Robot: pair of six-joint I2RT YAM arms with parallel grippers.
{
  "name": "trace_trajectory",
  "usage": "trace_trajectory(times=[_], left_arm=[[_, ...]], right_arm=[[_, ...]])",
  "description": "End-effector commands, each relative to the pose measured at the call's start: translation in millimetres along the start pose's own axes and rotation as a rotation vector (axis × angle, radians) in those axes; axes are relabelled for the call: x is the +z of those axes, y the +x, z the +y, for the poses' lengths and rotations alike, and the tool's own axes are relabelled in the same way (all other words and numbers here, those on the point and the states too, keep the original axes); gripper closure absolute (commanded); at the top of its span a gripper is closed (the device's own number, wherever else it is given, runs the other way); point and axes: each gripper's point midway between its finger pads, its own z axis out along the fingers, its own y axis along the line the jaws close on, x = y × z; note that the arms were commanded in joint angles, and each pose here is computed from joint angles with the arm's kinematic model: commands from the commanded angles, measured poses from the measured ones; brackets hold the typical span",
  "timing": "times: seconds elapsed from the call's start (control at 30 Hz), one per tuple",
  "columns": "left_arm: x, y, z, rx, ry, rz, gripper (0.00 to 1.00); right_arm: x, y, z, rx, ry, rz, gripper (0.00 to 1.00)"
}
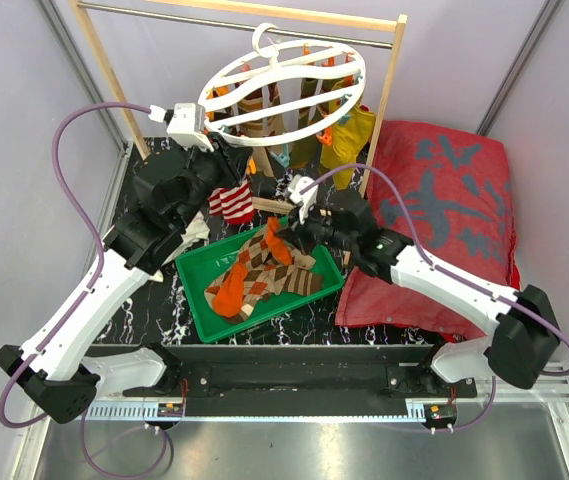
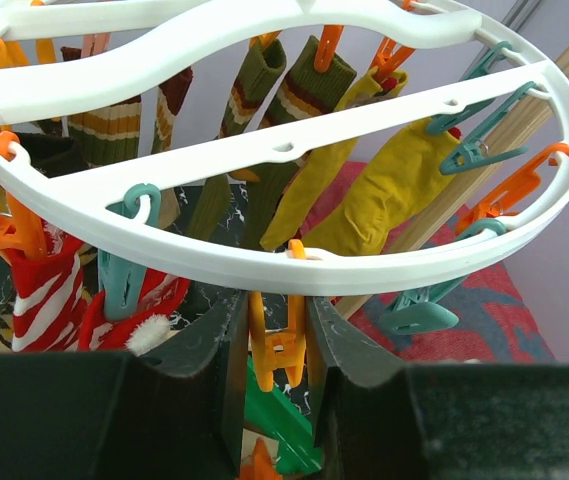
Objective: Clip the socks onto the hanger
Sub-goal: Pick up the sock from the bin, then clamp the sock onto the hanger.
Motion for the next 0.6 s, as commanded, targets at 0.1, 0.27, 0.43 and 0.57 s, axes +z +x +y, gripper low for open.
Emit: trace_trajectory(times=[0.1,0.27,0.43,0.57], left_arm=[[-3,-8,-12,-0.043,0.046,-0.026,1.00],[-2,-5,-14,-0.050,0.065,-0.026,1.00],[-2,-4,-13,-0.049,0.066,-0.036,1.00],[1,1,-13,-0.031,0.070,-0.023,1.00]], right_arm=[[-19,-114,-9,-0.018,0.081,-0.435,1.00],[-15,-141,-14,0.004,0.092,-0.509,1.00],[-15,-159,-14,-0.005,0.088,-0.543,1.00],[-14,-164,-14,-0.007,0.083,-0.546,1.00]])
